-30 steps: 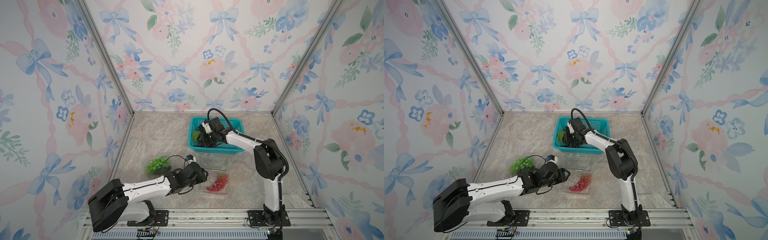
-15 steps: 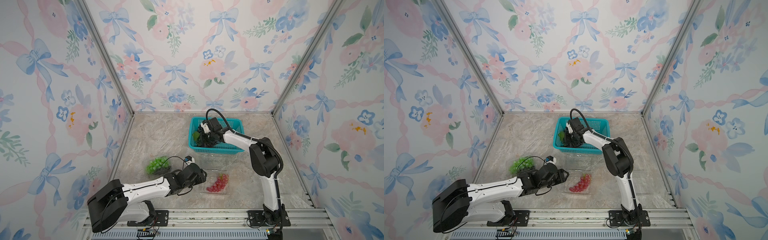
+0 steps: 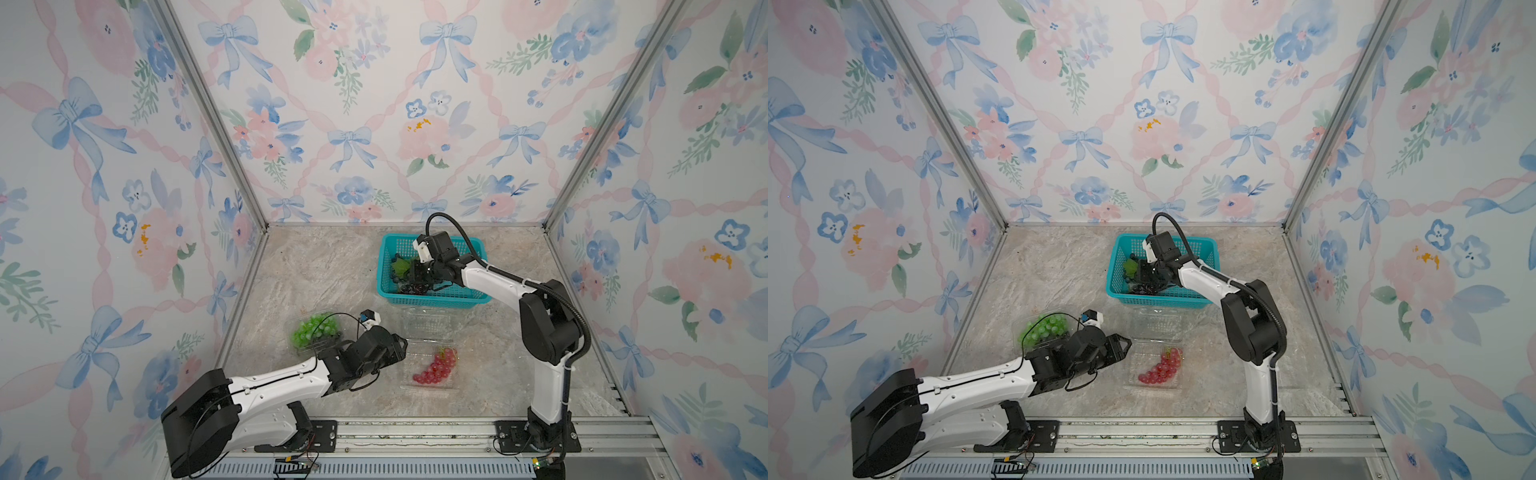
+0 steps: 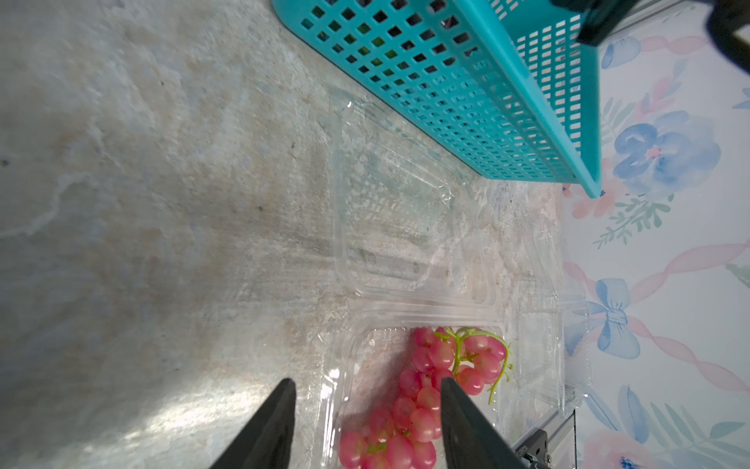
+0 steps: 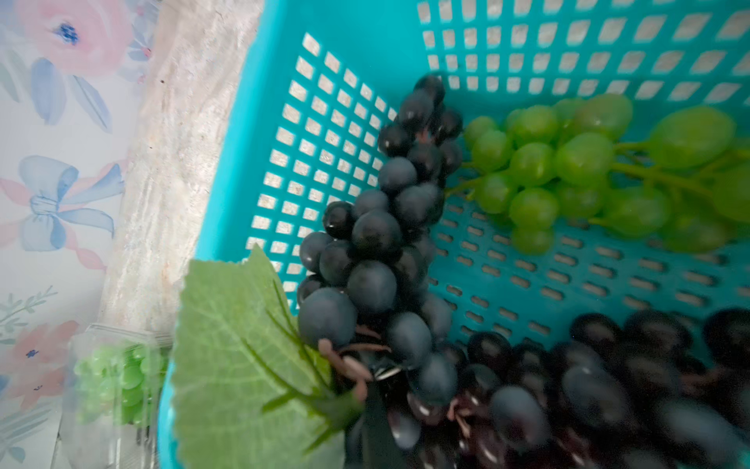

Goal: Pack grapes into containers
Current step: Pick up the grape from the basket, then place the grape into the packing box.

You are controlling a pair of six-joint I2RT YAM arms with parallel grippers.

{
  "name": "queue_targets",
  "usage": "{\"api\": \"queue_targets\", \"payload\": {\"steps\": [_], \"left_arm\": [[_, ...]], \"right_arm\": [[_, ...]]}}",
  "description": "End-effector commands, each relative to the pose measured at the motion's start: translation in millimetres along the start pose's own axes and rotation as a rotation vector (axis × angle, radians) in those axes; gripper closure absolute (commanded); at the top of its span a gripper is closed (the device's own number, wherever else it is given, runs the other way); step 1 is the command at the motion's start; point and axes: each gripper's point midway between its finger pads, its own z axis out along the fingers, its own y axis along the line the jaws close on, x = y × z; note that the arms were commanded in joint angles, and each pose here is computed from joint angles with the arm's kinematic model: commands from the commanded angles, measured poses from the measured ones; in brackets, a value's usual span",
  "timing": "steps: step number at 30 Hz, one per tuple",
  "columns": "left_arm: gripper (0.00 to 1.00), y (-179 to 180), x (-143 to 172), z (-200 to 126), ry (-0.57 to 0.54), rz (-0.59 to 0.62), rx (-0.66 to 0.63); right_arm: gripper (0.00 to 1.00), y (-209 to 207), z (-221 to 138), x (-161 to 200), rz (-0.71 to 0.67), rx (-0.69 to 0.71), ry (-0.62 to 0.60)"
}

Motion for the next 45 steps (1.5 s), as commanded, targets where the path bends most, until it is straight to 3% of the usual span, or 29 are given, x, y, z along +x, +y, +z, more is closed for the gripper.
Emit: {"api": "queue_targets", "payload": {"steps": [1,19,26,34,45], "left_arm": [[0.41,2.5,-9.2,-3.6,-0.032,0.002,-0.003],[0.41,-6.6,-67.7,-7.5,-0.163,0.014,-0.01],[0.41,-1.0,-88.3,-11.2,-0.235,-0.006,-0.039],[0.38,6.5,-118.4,-12.0,-0.311,-0.017,-0.081],[0.38,-8.7,-134.7,-12.1,-0.363,-0.024,-0.04]], "right_arm": [[1.0,13.8,-30.2,-18.0,-0.036,-0.027,-0.068],[1.0,49.2,-126.1,-35.0,-0.111,-0.071,-0.176],[1.0,76.7,-175.1,-20.0,-0.15,-0.128,-0.179],[1.0,95.8,-216.8,39.2,-0.182,-0.183,-0.052],[1.0,114.0,-228.3,150.5,-0.211,-0.233,0.128]]}}
